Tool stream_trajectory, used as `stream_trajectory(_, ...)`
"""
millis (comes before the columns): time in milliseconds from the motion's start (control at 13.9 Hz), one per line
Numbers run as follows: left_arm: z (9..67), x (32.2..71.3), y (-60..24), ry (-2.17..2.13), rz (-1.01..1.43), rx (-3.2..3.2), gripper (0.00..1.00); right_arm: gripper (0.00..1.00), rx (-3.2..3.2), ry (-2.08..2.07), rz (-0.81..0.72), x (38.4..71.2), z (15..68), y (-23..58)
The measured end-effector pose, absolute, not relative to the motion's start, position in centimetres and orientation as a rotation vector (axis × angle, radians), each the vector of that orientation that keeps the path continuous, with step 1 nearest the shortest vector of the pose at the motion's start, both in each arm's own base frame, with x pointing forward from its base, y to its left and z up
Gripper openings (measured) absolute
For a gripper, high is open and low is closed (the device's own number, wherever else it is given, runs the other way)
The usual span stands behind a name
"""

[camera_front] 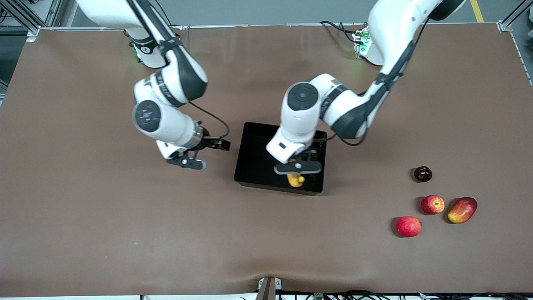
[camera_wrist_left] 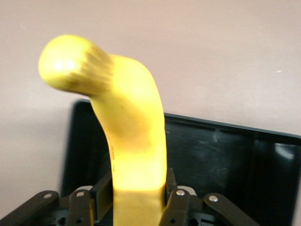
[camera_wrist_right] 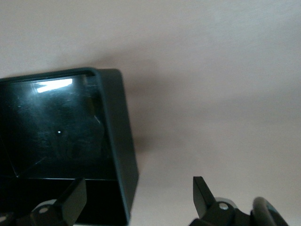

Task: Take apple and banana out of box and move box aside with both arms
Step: 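Carry the banana to the fruits while the right gripper grasps the tray, then slide the tray with the right gripper while the left gripper places the banana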

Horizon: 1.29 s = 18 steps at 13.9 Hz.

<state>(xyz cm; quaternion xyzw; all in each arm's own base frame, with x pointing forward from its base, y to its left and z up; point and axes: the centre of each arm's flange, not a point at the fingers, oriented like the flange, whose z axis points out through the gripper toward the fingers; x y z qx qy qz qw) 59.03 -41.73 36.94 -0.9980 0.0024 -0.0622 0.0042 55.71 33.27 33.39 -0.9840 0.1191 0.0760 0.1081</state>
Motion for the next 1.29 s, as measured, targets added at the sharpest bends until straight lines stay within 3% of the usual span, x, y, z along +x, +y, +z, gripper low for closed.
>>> stream_trajectory(359,36.7,64.2,-29.5,0.315,-0.016,-3.045,0.44,1.0,-2.928,0.266,0.114,54.5,26.0,37.9)
stream_trajectory(574,34.2,65.6,-23.2,0.473,0.082,-3.013,0.44,1.0,-2.981,0.216,0.084,54.9,24.3,37.4)
stream_trajectory(933,28.3,67.6,-13.4,0.544,0.226,-3.019,0.44,0.48,-2.988,0.193,0.081,54.6,24.3,37.9)
stream_trajectory(1220,23.1,67.8,-10.3,0.61,0.243,-2.906,0.44,0.05,-2.986,0.193,0.077,54.6,24.4,38.0)
stream_trajectory(1291,22.0,67.7,-9.3,0.612,0.233,-2.891,0.44,0.06,-2.988,0.193,0.079,54.6,24.4,38.0)
